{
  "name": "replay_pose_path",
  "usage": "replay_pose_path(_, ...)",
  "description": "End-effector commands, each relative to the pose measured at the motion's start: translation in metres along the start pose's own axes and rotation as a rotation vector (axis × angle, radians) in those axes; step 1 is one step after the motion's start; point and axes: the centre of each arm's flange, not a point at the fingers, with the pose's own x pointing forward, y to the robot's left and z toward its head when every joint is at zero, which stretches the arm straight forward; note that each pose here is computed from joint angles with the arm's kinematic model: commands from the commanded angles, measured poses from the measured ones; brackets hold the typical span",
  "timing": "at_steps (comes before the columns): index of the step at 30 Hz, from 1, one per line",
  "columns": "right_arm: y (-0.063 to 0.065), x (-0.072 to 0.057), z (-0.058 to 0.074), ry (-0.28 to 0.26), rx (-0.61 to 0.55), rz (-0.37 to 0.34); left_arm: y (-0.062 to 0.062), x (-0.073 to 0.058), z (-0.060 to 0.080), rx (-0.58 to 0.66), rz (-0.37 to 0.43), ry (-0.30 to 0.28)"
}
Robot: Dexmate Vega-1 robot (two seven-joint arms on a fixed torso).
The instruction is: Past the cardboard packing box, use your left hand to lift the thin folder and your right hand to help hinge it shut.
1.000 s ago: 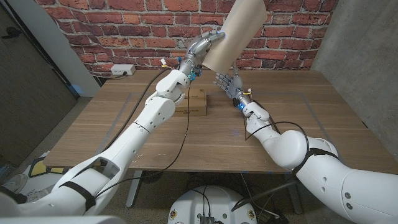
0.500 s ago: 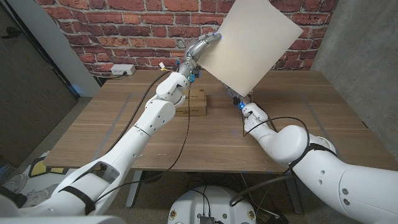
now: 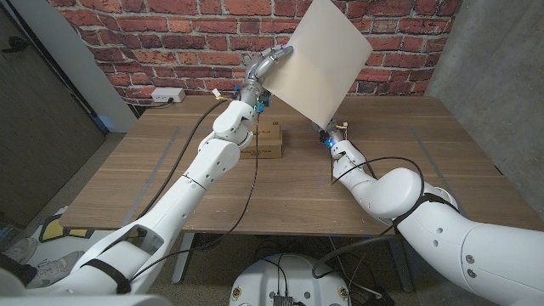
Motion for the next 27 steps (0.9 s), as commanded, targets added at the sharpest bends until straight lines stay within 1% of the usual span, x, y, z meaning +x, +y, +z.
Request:
replay_pose_path(1,-0.002,-0.001,0.000,-0.004,0.013,-0.006,0.006,-0.011,0.008,0.007,0.072,-0.051)
replay_pose_path(5,-0.001,0.000,0.002,-0.006,0.021,0.015,0.009,-0.016,0.008,-0.005,0.099,-0.059)
replay_pose_path(6,-0.001,0.000,0.002,0.002,0.039,0.034,0.011,-0.019,0.009,-0.011,0.120,-0.068)
replay_pose_path(9,0.000,0.000,0.002,0.008,0.070,0.058,0.013,-0.025,0.011,-0.013,0.165,-0.088)
replay_pose_path(14,0.001,-0.002,0.002,-0.006,0.084,0.069,0.017,-0.032,0.015,0.002,0.213,-0.125)
replay_pose_path(20,0.003,-0.004,0.006,-0.035,0.064,0.079,0.019,-0.037,0.018,0.006,0.208,-0.126)
replay_pose_path(27,0.004,-0.006,0.016,-0.079,0.037,0.077,0.028,-0.043,0.017,0.001,0.216,-0.114)
